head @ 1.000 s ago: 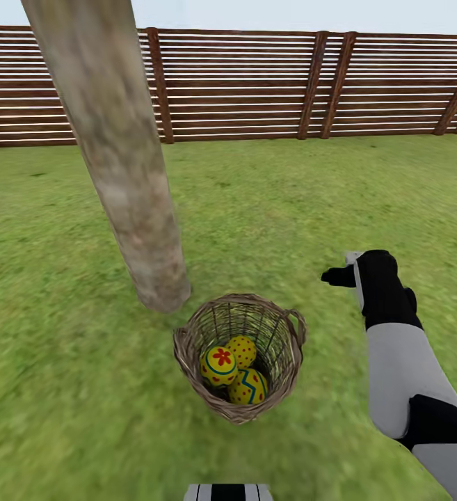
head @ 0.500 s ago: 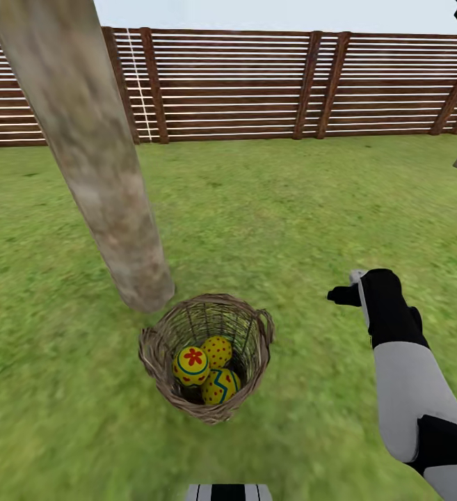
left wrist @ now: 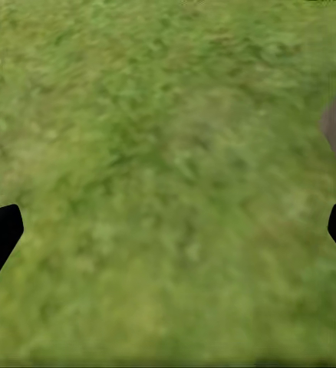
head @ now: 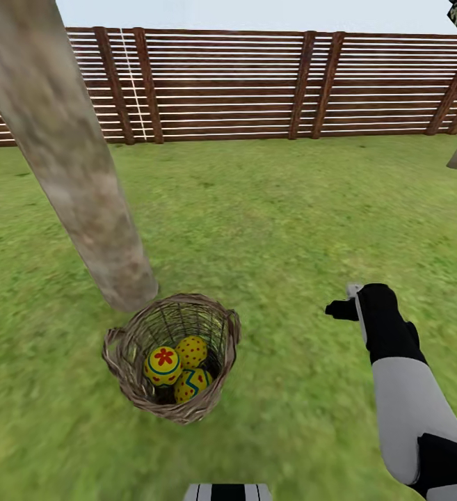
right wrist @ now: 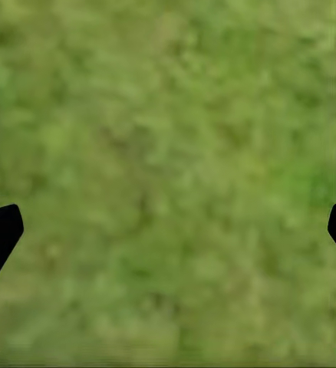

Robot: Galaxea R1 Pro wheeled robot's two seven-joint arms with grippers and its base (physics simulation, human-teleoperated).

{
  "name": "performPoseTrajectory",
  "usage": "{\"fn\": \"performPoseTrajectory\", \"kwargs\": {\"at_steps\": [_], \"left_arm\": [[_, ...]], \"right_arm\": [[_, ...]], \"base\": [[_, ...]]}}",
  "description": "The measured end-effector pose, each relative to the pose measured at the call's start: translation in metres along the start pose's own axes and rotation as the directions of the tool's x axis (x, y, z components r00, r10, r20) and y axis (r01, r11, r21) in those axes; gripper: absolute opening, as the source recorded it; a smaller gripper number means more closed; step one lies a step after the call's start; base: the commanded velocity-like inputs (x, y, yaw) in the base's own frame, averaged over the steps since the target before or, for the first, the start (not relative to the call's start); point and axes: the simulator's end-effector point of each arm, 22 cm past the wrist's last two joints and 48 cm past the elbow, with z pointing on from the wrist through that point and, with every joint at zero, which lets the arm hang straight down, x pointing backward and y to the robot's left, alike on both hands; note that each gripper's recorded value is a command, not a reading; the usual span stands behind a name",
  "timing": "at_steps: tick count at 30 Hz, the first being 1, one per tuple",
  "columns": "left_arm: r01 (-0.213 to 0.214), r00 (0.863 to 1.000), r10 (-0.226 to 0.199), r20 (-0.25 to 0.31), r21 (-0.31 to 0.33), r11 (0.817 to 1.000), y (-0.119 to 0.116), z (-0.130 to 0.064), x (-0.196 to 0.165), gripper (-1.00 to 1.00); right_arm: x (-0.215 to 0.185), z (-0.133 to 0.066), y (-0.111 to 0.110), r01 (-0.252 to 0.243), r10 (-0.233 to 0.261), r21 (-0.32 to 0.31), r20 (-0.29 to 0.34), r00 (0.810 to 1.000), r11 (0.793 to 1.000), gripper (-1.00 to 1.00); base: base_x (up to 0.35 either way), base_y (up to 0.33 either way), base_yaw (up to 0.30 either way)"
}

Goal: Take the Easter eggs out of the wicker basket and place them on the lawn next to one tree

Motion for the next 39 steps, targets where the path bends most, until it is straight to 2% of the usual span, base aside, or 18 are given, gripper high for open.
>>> {"fn": "performPoseTrajectory", "kwargs": {"at_steps": [5,8,9,21,24,28,31,33,35,37,39], "left_arm": [[-0.036,0.999,0.036,0.029,-0.010,0.999,0.009,-0.006,-0.023,1.00],[-0.063,0.997,0.062,0.046,0.028,0.998,0.005,-0.010,-0.039,1.00],[-0.094,0.994,0.091,0.057,0.058,0.994,0.003,-0.016,-0.054,1.00],[-0.120,0.992,0.116,0.058,0.074,0.990,0.003,-0.022,-0.067,1.00],[-0.123,0.991,0.118,0.057,0.110,0.986,-0.004,-0.023,-0.066,1.00],[-0.139,0.990,0.129,0.065,0.195,0.971,-0.022,-0.028,-0.069,1.00],[-0.150,0.988,0.139,0.069,0.209,0.966,-0.024,-0.030,-0.072,1.00],[-0.156,0.987,0.144,0.069,0.216,0.964,-0.025,-0.031,-0.073,1.00],[-0.159,0.987,0.148,0.068,0.222,0.962,-0.026,-0.031,-0.073,1.00],[-0.160,0.987,0.149,0.068,0.226,0.961,-0.027,-0.032,-0.073,1.00],[-0.161,0.986,0.149,0.068,0.227,0.960,-0.027,-0.032,-0.073,1.00]], "right_arm": [[0.022,0.008,0.000,0.006,-0.005,0.002,-0.033,0.999,1.000,1.00],[0.035,0.012,-0.001,0.009,-0.009,0.004,-0.053,0.999,1.000,1.00],[0.047,0.016,-0.001,0.012,-0.012,0.003,-0.071,0.997,1.000,1.00],[0.087,0.026,0.008,0.023,-0.027,-0.032,-0.128,0.991,0.999,1.00],[0.089,0.027,0.009,0.024,-0.028,-0.035,-0.131,0.991,0.999,1.00],[0.090,0.027,0.009,0.022,-0.027,-0.037,-0.132,0.991,0.999,1.00],[0.089,0.027,0.009,0.020,-0.025,-0.037,-0.130,0.991,0.999,1.00],[0.085,0.025,0.008,0.018,-0.022,-0.035,-0.119,0.993,0.999,1.00],[0.071,0.017,0.006,0.013,-0.016,-0.032,-0.080,0.997,0.999,1.00],[0.050,0.004,0.004,0.000,-0.001,-0.036,-0.018,1.000,0.999,1.00],[0.024,-0.018,0.003,-0.017,0.021,-0.055,0.074,0.997,0.998,1.00]], "base": [[0.000,-0.144,0.000],[0.000,-0.040,0.000],[0.000,-0.012,0.000],[-0.046,-0.070,0.000],[-0.023,-0.110,0.000],[-0.008,-0.112,0.000],[-0.003,-0.116,0.000],[-0.001,-0.135,0.000],[-0.001,-0.152,0.000],[0.000,-0.151,0.000],[0.000,-0.134,0.000]]}}
